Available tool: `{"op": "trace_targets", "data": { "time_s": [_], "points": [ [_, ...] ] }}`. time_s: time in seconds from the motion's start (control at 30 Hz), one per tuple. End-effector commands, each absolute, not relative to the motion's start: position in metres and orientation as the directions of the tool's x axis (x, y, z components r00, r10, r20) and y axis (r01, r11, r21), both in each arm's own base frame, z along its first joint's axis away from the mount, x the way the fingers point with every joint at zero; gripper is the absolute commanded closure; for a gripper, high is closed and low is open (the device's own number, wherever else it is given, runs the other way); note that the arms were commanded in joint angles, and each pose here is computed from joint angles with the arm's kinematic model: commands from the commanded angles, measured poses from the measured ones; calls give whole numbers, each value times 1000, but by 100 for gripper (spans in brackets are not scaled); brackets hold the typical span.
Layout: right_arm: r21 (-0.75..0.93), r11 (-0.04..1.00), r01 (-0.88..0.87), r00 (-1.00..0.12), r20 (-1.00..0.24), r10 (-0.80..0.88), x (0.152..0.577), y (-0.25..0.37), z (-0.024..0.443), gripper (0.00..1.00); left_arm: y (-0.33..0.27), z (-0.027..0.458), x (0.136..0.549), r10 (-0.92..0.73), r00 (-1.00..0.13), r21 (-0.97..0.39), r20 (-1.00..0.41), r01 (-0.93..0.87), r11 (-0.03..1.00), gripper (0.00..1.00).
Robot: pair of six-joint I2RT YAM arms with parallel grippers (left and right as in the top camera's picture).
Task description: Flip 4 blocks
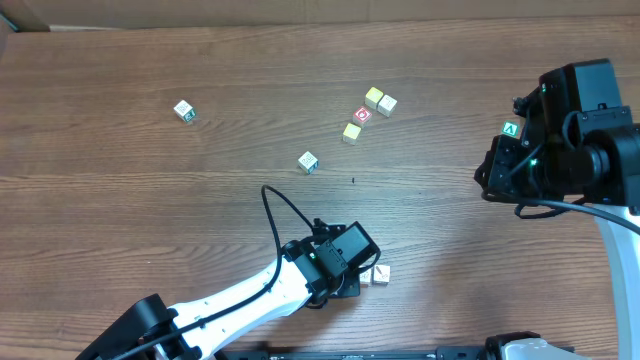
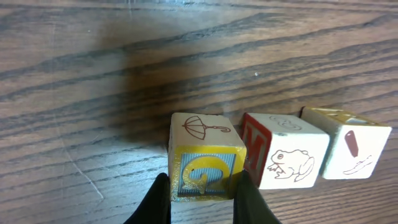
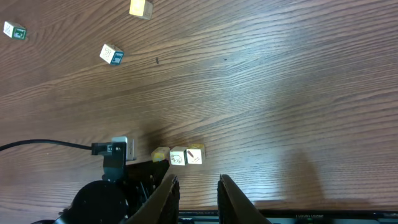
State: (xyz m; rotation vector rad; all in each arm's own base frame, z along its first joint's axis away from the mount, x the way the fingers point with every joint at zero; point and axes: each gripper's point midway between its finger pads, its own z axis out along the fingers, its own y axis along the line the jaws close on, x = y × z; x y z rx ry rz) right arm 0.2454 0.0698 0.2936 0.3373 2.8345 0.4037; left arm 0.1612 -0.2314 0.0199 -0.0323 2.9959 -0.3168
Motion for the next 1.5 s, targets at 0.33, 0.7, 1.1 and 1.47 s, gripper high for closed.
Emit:
{"op": "trace_targets", "data": {
  "time_s": [0.33,0.7,1.1,1.47],
  "points": [
    [309,933,186,-938,-226,262,244,70,296,76,-229,18,165,-39,-988,-202,-150,-8,979,69],
    [309,933,186,-938,-226,262,244,70,296,76,-230,20,171,-46,-982,-201,-181,-8,980,74],
    [309,933,186,-938,-226,262,244,70,296,76,-232,43,177,-28,-969,-243,-245,34,970,27],
    [309,933,185,-938,-228,262,245,70,296,76,-216,102,258,14,-926,-235,-377,110,966,21]
  ]
}}
